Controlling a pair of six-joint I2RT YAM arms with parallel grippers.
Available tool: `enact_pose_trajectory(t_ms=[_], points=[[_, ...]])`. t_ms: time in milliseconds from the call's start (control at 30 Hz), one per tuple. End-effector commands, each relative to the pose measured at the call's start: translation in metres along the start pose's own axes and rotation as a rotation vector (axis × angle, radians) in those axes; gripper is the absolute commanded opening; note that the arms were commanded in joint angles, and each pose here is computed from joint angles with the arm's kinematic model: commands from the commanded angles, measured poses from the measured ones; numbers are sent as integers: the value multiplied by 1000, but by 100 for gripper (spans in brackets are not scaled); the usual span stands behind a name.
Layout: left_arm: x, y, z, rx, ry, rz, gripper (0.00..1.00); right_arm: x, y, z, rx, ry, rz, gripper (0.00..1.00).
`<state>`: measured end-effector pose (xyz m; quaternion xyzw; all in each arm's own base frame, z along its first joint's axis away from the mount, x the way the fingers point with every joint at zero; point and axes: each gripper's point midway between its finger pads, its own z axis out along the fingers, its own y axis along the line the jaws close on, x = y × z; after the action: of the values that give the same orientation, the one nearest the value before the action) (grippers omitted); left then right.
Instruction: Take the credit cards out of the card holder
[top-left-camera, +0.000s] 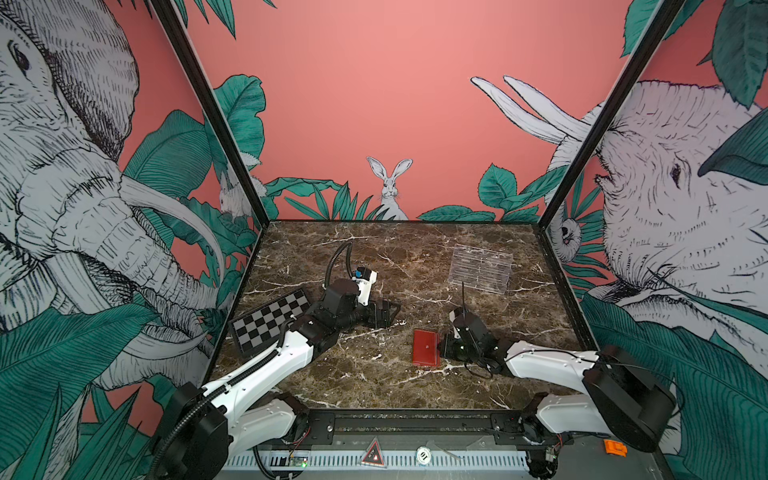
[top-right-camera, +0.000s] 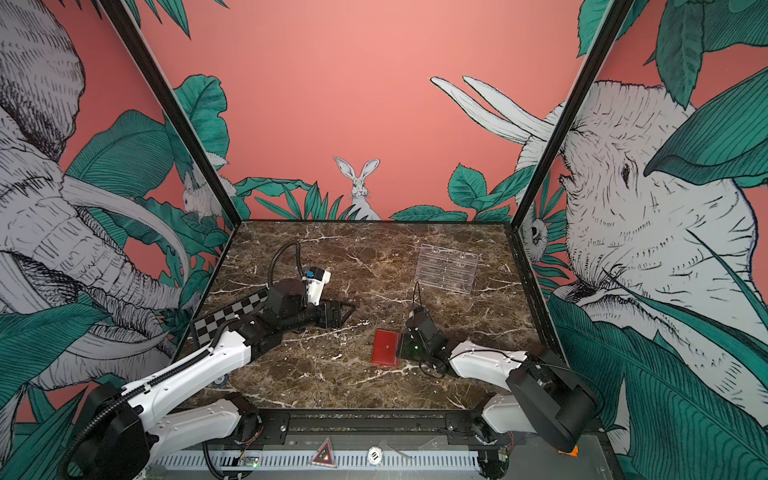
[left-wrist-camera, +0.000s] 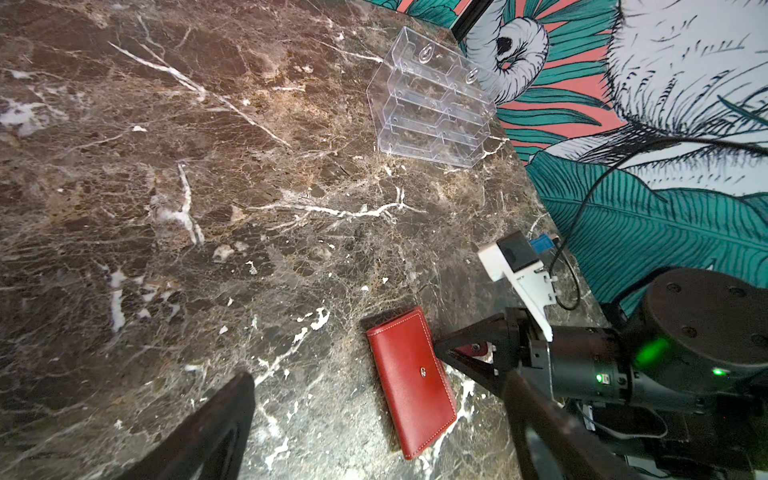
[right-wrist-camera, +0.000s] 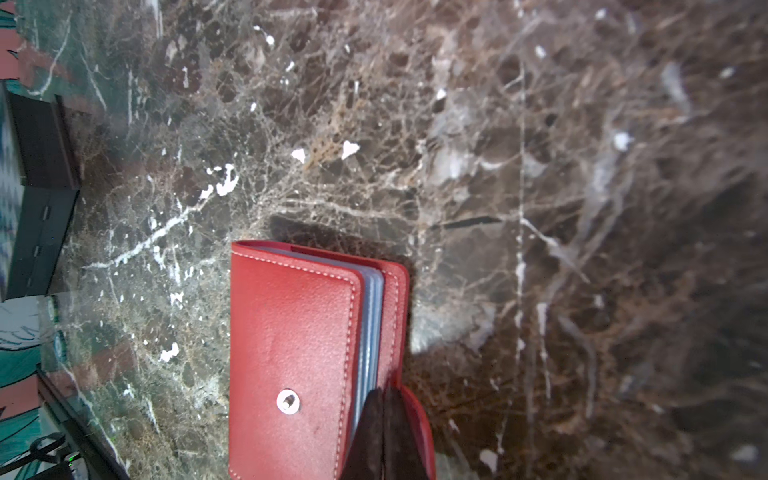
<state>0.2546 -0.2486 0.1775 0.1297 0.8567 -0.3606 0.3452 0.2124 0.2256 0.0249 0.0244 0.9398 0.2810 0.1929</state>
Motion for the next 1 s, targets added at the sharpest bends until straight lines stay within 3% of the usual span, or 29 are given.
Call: enact_pose_trajectory(t_ms=[0, 233, 967], points=[[-6, -6, -2, 26, -30, -10, 94, -2, 5, 2, -33, -6, 10, 5], [2, 0, 4, 16, -7, -23, 94, -1, 11, 4, -56, 14, -5, 8], [15, 7, 16, 17, 32, -39, 92, -10, 55, -4, -201, 33, -70, 32]])
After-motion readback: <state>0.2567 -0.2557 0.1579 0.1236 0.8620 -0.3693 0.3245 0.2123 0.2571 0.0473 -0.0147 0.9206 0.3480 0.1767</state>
